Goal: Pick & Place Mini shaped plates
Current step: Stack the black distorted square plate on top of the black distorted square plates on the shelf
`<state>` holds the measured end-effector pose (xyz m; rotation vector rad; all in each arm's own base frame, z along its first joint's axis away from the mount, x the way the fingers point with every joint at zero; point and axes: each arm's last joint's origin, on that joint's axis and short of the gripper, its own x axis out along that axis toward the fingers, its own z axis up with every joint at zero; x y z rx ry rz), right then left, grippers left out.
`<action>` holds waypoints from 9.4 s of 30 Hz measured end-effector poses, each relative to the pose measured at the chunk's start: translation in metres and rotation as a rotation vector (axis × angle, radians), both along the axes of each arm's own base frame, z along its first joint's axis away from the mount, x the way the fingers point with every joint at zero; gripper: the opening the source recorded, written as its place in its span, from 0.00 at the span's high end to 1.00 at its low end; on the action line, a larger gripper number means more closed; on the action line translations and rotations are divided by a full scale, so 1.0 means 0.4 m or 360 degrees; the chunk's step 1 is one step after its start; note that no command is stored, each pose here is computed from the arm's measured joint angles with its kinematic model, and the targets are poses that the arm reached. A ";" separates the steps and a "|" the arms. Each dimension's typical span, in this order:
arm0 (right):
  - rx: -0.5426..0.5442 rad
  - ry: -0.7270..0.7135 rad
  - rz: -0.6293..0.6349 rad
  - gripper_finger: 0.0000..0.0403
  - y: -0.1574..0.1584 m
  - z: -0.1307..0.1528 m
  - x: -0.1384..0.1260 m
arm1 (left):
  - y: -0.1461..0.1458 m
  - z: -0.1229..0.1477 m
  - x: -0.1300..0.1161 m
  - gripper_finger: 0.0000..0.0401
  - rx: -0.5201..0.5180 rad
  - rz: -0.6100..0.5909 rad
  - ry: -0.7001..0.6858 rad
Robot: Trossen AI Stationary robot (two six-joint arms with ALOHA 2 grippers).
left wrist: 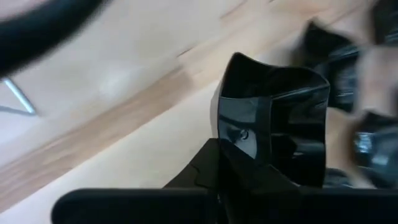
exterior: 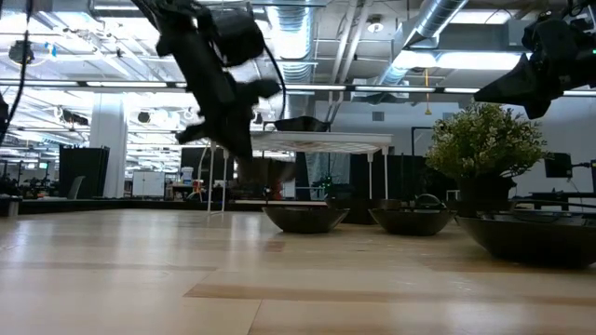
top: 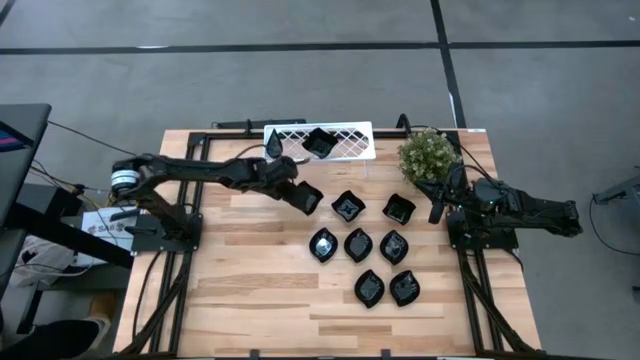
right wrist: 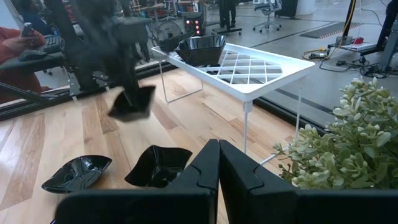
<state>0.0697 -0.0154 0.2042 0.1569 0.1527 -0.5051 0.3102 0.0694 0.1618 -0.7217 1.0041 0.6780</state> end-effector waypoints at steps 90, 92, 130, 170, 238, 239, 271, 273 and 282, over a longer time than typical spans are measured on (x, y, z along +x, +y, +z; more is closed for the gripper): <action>0.0000 0.0001 0.0001 1.00 0.000 0.000 0.000 | 0.355 0.237 0.101 0.99 0.0088 -0.0122 -0.0246; 0.0000 0.0001 0.0001 1.00 0.000 0.000 0.000 | 0.353 0.237 0.102 0.98 0.0091 -0.0124 -0.0245; 0.0000 0.0002 0.0001 1.00 0.000 0.000 0.000 | 0.108 0.329 0.158 0.76 0.0109 -0.0436 -0.0357; 0.0516 -0.0328 0.0264 1.00 0.024 0.032 0.057 | -0.281 0.063 -0.114 0.76 0.0172 -0.0368 -0.0794; 0.1017 0.1001 -0.0321 0.76 -0.120 -0.099 0.506 | -0.232 -0.005 -0.350 0.76 0.0327 -0.0394 -0.0967; 0.1031 0.0996 -0.0317 0.74 -0.123 -0.100 0.506 | -0.232 -0.005 -0.350 0.76 0.0327 -0.0394 -0.0967; 0.1114 0.1049 -0.0260 0.75 -0.136 -0.156 0.530 | -0.231 -0.001 -0.348 0.76 0.0362 -0.0411 -0.0986; 0.1116 0.1045 -0.0260 0.77 -0.136 -0.156 0.530 | -0.231 -0.001 -0.348 0.76 0.0362 -0.0411 -0.0986; 0.1116 0.1035 -0.0255 0.88 -0.136 -0.156 0.531 | -0.232 -0.001 -0.348 0.76 0.0362 -0.0411 -0.0986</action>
